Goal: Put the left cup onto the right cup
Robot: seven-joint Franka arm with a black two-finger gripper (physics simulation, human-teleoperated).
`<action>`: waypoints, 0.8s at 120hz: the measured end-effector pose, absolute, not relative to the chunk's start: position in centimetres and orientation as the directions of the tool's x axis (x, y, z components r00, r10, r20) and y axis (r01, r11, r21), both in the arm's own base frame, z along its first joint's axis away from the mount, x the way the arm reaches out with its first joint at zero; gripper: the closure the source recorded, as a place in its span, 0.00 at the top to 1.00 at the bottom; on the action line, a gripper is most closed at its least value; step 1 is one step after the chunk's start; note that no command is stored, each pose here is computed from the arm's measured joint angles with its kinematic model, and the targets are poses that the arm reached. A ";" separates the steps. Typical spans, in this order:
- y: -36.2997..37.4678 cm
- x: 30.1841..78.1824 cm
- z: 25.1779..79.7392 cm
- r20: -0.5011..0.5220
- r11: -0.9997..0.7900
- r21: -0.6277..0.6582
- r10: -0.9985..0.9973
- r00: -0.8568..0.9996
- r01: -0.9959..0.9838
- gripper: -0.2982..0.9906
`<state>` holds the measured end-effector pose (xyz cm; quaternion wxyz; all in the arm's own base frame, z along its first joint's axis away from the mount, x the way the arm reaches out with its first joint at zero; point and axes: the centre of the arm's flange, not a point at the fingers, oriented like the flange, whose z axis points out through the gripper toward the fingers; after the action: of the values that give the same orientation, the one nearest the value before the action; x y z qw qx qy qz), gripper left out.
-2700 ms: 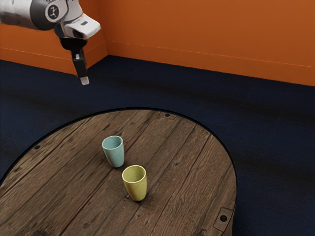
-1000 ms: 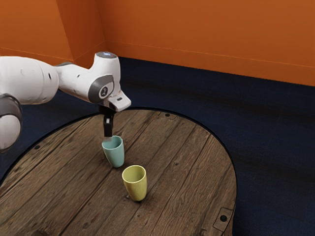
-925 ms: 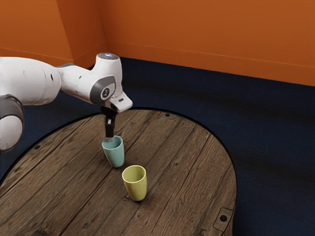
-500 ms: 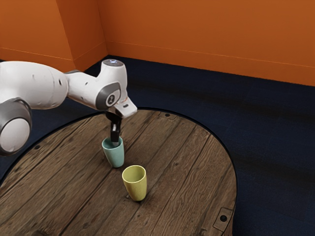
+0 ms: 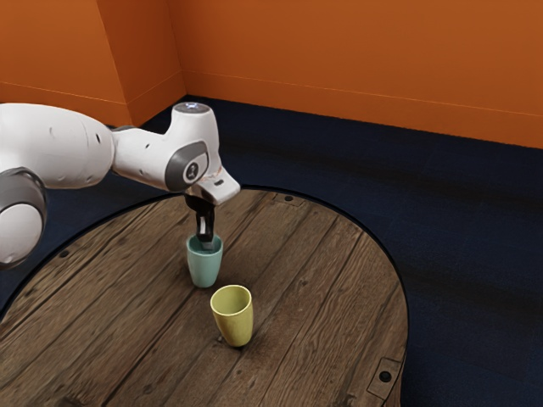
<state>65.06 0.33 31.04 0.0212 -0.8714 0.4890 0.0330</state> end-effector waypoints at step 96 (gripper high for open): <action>-2.7 60.3 41.6 0.010 -0.547 -0.043 -0.837 0.547 -0.836 0.16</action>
<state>60.30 -2.72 41.64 0.0168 -0.8793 0.4757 -0.0146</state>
